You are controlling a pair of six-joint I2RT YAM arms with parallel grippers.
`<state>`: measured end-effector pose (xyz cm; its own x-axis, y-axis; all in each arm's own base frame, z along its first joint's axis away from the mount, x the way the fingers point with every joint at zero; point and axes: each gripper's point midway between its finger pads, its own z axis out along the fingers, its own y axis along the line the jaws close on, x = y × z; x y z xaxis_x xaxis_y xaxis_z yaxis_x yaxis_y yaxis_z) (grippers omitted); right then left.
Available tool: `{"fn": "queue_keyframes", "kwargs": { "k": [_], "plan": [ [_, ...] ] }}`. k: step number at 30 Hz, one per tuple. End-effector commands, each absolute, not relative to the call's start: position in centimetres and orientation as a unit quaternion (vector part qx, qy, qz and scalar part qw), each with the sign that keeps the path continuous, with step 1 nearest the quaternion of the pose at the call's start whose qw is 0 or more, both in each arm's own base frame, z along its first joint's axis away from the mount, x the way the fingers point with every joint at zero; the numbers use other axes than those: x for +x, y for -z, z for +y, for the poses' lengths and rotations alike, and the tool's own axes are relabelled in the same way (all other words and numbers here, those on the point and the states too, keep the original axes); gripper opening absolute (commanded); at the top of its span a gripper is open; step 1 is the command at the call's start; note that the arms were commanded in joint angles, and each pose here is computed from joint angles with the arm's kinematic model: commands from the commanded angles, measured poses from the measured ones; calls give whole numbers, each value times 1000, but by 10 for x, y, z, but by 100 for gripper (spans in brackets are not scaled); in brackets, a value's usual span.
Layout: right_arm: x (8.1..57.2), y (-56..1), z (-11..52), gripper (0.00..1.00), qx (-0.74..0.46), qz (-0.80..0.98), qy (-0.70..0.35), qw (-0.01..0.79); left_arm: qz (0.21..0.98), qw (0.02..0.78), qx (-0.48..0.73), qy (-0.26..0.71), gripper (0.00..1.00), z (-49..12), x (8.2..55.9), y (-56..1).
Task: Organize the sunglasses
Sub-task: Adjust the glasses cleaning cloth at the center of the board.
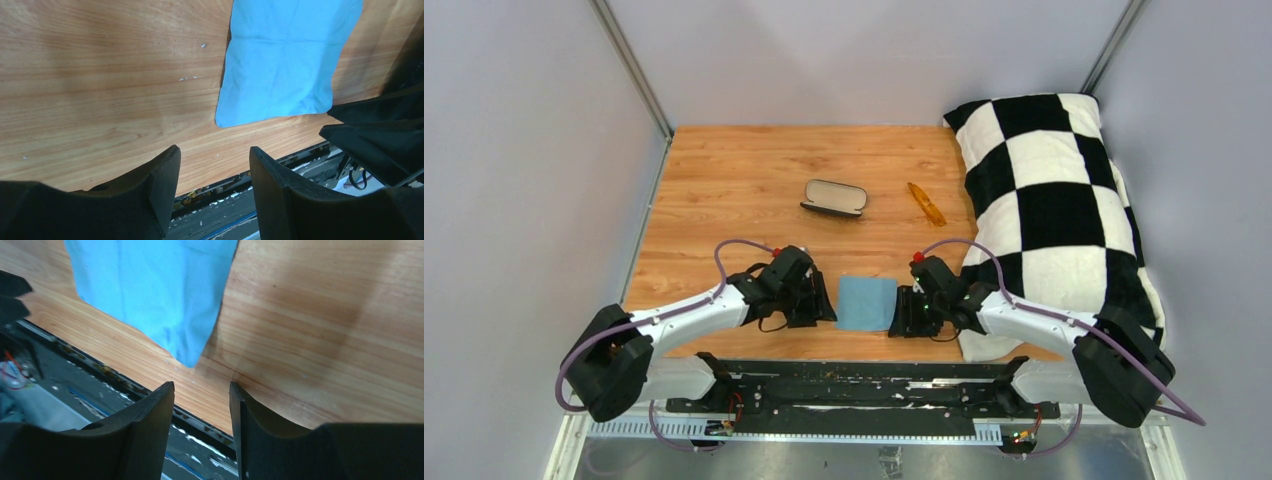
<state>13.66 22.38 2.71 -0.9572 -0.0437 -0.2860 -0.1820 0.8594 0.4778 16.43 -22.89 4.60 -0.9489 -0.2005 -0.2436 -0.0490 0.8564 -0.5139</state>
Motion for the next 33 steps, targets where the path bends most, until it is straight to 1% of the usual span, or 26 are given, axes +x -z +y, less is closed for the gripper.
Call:
{"fn": "queue_keyframes", "kwargs": {
  "k": [1, 4, 9, 11, 15, 20, 26, 33],
  "plan": [
    [134, -23, 234, 50, -12, 947, -301, 109, 944, 150, -71, 284, 58, -239, 163, -47],
    [138, -21, 233, 48, 10, 946, -302, 119, 942, 152, -70, 292, 58, -243, 161, -47],
    [144, -17, 231, 40, 55, 945, -294, 128, 946, 138, -83, 283, 53, -243, 155, -37],
    [144, -13, 227, 37, 69, 947, -288, 125, 949, 130, -97, 272, 49, -240, 152, -29],
    [143, -10, 225, 34, 73, 948, -284, 124, 952, 121, -102, 263, 44, -238, 148, -19],
    [145, -14, 222, 35, 73, 948, -278, 138, 954, 119, -105, 255, 43, -236, 147, -12],
    [145, -13, 221, 35, 74, 948, -278, 138, 945, 127, -123, 275, 40, -245, 154, -13],
    [146, -14, 222, 35, 81, 945, -283, 140, 947, 113, -128, 272, 34, -248, 154, -2]
  ]
}}
